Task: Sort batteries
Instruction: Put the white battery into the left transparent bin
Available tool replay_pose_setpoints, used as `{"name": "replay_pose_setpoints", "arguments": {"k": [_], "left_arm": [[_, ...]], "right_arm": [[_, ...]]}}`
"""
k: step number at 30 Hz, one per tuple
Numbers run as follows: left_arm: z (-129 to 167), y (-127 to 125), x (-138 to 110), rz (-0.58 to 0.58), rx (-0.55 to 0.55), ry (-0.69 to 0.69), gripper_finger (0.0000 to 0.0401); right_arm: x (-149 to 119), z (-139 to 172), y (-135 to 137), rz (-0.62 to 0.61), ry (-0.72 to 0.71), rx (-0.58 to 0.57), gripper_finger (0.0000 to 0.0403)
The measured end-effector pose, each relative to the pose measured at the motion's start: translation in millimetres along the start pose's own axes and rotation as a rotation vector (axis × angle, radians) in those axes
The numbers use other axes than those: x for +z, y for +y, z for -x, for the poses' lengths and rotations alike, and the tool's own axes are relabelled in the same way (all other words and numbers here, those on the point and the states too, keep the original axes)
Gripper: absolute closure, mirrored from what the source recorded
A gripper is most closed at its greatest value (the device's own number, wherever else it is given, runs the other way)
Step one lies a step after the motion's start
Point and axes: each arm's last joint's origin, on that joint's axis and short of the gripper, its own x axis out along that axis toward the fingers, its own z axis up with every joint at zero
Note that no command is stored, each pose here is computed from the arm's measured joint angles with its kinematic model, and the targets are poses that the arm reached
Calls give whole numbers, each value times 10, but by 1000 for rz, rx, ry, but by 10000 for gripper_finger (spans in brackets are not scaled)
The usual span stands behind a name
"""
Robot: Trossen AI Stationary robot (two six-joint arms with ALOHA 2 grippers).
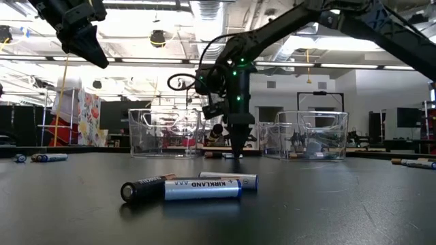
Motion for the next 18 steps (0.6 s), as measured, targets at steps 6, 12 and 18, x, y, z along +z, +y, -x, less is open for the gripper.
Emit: {"name": "replay_pose_setpoints", "arguments": {"k": [6,12,18], "left_arm": [[0,0,0,-3,0,0,285],[0,0,0,-1,1,0,285],[0,1,-1,0,1,1,285]], "right_arm": [[12,7,7,8,-12,12,210],[-4,-82,69,26,21,100,275],[29,-85,152,47,44,49,315]]}}
